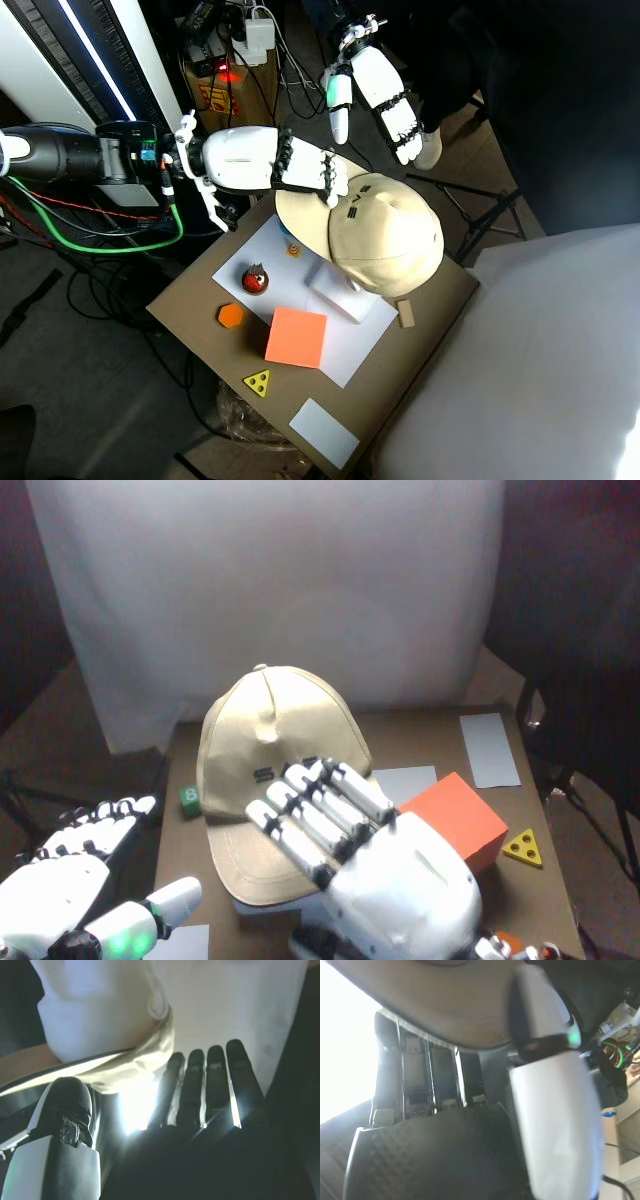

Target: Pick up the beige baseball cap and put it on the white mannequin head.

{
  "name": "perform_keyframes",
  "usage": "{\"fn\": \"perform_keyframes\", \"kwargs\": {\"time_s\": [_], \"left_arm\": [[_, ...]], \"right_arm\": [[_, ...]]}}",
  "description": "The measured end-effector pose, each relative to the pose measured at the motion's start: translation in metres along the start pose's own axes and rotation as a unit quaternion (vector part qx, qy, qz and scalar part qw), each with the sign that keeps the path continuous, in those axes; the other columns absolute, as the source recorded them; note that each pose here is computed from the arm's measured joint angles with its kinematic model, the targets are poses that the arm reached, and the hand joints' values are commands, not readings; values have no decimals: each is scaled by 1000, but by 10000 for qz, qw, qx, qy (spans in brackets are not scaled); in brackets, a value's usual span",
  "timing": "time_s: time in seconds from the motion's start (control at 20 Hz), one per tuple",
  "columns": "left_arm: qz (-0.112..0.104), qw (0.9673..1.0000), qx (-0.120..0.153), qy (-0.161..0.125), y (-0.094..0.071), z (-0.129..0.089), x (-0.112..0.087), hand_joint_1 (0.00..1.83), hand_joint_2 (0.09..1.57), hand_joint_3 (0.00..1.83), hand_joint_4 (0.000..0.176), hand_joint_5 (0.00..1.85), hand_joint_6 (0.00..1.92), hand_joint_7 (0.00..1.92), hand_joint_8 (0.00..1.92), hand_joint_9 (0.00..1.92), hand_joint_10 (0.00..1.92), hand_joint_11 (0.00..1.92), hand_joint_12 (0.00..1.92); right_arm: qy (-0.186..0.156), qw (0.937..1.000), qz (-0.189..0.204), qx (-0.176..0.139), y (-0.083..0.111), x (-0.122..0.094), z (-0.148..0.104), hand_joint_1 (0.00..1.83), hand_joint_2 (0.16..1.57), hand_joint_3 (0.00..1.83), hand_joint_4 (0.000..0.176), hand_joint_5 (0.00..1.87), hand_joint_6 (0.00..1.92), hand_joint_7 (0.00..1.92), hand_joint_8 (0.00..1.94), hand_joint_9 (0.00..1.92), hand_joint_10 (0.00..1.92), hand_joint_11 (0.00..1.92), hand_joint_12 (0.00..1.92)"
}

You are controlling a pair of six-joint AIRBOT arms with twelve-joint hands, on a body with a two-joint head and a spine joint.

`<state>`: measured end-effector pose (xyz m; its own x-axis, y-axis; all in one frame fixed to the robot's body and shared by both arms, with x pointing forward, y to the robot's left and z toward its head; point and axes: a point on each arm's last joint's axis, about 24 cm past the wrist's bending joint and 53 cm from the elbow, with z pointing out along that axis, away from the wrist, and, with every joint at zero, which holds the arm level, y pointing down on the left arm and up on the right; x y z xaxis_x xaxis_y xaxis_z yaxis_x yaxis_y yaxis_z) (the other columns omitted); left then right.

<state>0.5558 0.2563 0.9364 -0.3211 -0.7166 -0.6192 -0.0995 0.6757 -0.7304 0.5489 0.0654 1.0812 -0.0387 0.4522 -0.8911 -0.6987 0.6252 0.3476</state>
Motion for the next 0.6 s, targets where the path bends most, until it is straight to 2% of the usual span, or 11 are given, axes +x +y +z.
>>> {"fn": "perform_keyframes", "kwargs": {"time_s": [0.05, 0.15, 0.2, 0.25, 0.3, 0.4, 0.6], "left_arm": [[-6, 10000, -17, -12, 1, 0, -1, 0, 1180, 1, 0, 0, 0, 13, 0, 0, 0, 0, 201], [-13, 10000, -35, -32, 2, 0, -2, 0, 1179, 0, 0, 0, 0, 13, 0, 0, 0, 0, 198], [-15, 10000, -35, -31, 2, 0, -1, 0, 1180, 1, 0, 16, 4, 27, 3, 12, 3, 0, 218], [-21, 10000, -42, -28, 2, -1, -1, 0, 1181, 0, 0, 2, 0, 11, 1, 4, 1, 0, 208], [-22, 10000, -39, -29, 2, -1, -1, 0, 1181, 0, 0, 0, 0, 2, 0, 0, 0, 0, 182], [-23, 10000, -41, -35, 2, -1, -1, 0, 1181, 0, 0, 0, 0, 0, 0, 0, 0, 0, 152], [-42, 10000, -47, -54, 2, -1, -1, 0, 1183, 1, 0, 0, 0, 0, 0, 0, 0, 0, 145]], "right_arm": [[79, 10000, 16, -26, 2, 3, -6, 594, 975, 0, 2, 136, 0, 126, 1, 108, 1, 0, 574], [286, 9996, 71, 22, 1, 11, -15, 550, 963, 0, 3, 112, 0, 89, 1, 76, 0, 0, 484], [378, 9992, 109, 112, -4, 14, -19, 496, 951, 0, 14, 80, 0, 47, 1, 40, 0, 0, 393], [479, 9984, 122, 262, -10, 17, -22, 450, 940, 0, 33, 41, 1, 9, 0, 7, 0, 0, 298], [629, 9970, 161, 425, -17, 23, -25, 431, 937, 0, 39, 32, 0, 1, 0, 1, 0, 0, 244], [943, 9930, 247, 669, -28, 36, -32, 427, 932, 0, 41, 31, 0, 0, 0, 0, 0, 0, 205], [1367, 9872, 371, 729, -28, 49, -41, 424, 923, 0, 41, 31, 0, 0, 0, 0, 0, 0, 182]]}}
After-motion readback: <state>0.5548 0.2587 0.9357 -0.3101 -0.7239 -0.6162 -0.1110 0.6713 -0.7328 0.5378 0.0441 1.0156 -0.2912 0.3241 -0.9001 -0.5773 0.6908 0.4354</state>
